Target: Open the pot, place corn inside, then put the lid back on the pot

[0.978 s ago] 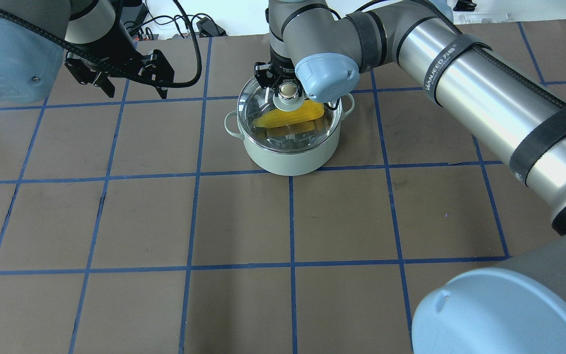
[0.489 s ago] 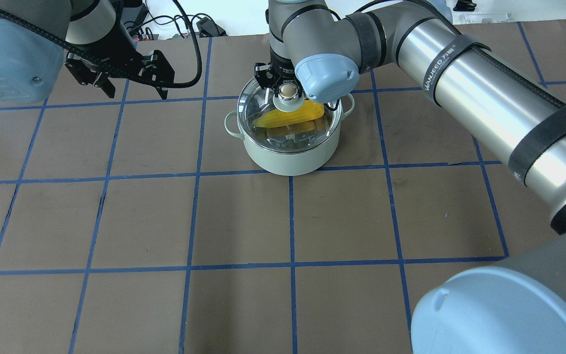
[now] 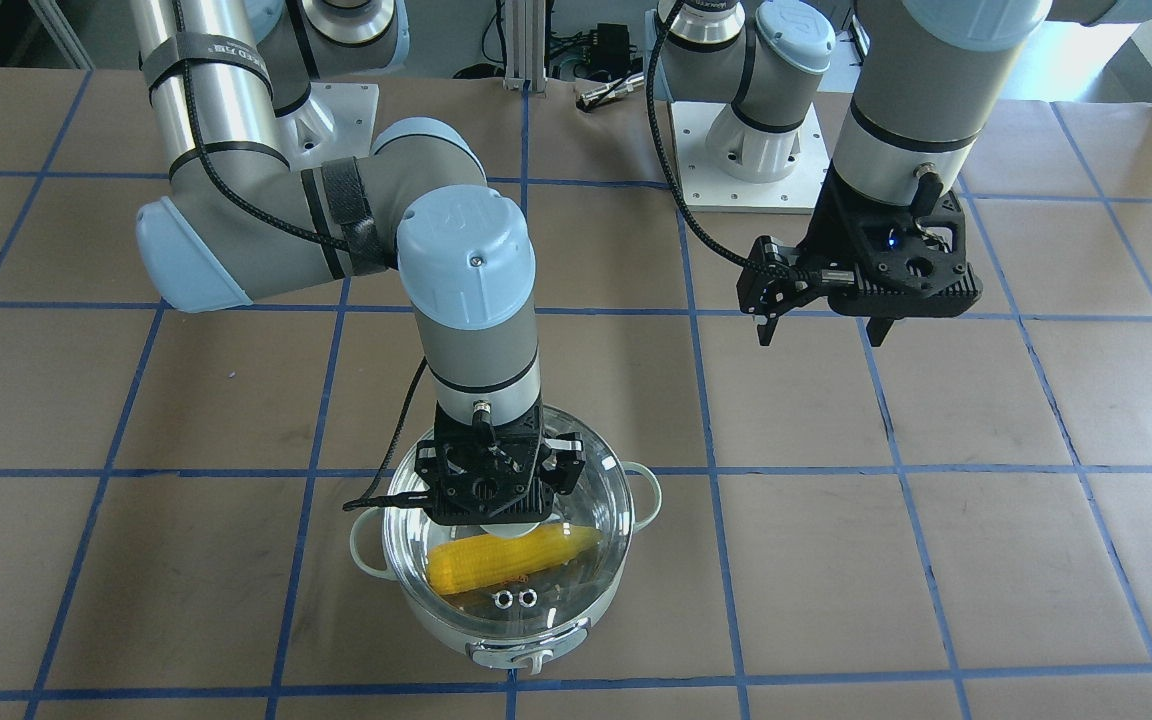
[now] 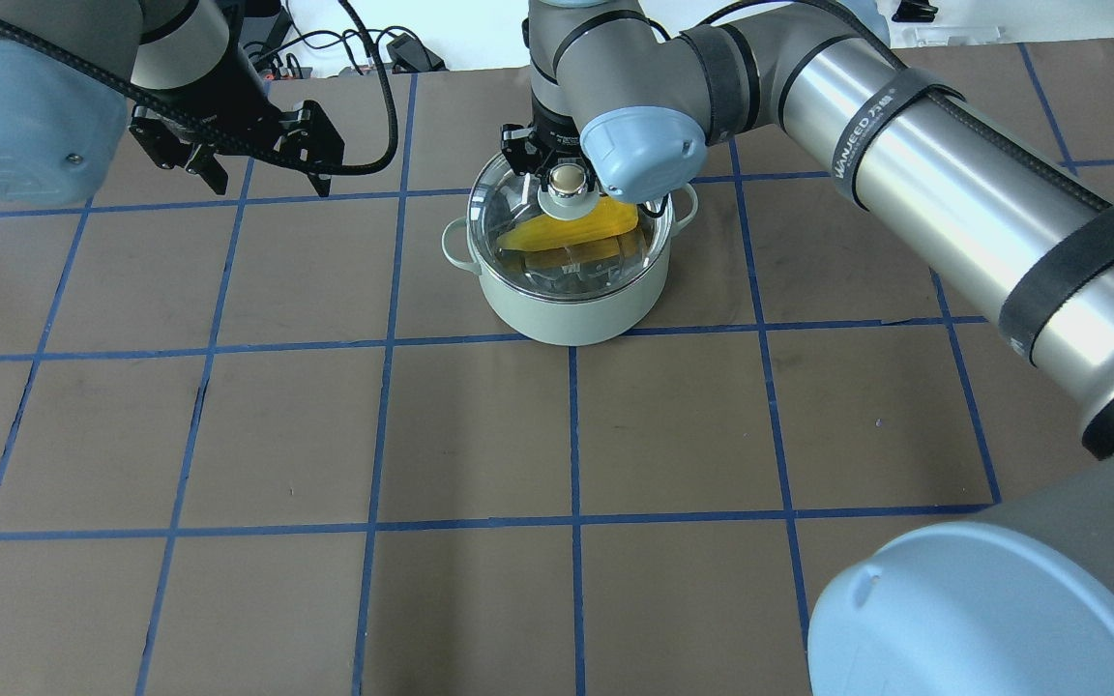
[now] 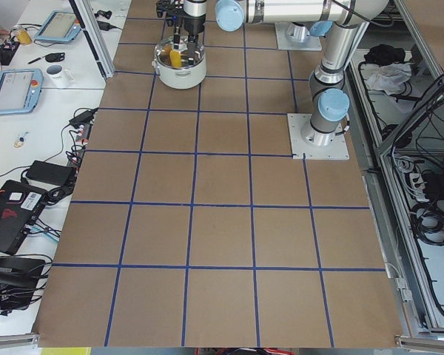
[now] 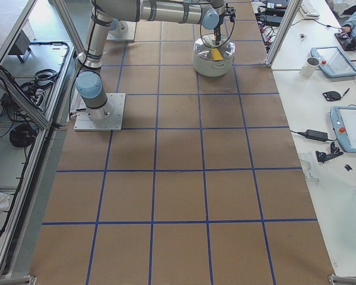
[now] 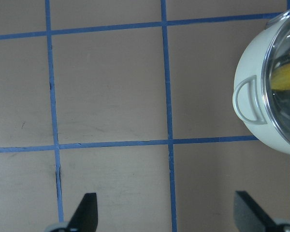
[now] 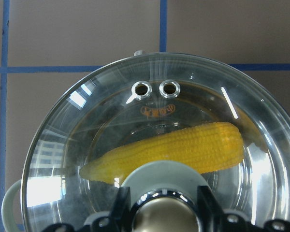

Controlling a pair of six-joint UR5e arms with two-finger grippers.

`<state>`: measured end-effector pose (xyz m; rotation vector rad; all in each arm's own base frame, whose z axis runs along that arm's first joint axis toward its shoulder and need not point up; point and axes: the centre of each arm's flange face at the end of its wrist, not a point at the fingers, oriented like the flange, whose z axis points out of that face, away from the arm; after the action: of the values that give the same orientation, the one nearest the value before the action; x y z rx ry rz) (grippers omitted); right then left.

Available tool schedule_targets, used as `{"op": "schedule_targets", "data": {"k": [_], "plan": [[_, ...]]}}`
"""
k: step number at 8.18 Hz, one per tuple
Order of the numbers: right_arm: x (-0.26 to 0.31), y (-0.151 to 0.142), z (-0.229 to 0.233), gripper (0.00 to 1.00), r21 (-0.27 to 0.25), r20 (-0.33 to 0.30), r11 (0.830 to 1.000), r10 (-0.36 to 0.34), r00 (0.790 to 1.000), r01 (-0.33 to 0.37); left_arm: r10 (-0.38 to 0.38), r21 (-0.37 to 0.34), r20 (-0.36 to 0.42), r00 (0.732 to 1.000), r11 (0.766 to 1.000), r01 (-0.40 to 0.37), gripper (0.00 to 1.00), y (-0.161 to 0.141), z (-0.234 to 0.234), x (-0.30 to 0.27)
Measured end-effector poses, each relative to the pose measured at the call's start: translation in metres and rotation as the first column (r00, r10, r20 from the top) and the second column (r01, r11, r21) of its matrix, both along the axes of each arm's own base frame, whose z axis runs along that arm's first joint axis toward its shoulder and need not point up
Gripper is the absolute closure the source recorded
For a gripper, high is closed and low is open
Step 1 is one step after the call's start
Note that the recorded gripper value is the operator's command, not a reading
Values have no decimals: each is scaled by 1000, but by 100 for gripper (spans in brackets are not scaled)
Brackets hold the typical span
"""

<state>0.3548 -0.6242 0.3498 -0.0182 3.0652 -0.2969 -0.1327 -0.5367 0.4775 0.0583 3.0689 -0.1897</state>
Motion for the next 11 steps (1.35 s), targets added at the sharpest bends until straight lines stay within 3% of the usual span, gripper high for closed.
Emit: {"op": "schedule_targets", "data": {"k": [7, 8, 10, 11], "plan": [[-1, 0, -4, 66, -2, 1, 1000, -1, 1000, 1, 0, 1, 0, 1000, 1000, 0, 0, 0, -2, 0], [-1, 0, -5, 52, -2, 1, 1000, -2, 1000, 2, 0, 1, 0, 1000, 1000, 0, 0, 0, -2, 0], [-1, 1, -7, 5, -4, -2, 1000, 10, 1000, -10, 6, 0, -1, 1000, 1000, -6, 0, 0, -2, 0], [-2, 1, -11, 0, -2, -10, 1000, 29, 1000, -29, 25, -2, -4, 1000, 1000, -25, 0, 0, -2, 0]]}}
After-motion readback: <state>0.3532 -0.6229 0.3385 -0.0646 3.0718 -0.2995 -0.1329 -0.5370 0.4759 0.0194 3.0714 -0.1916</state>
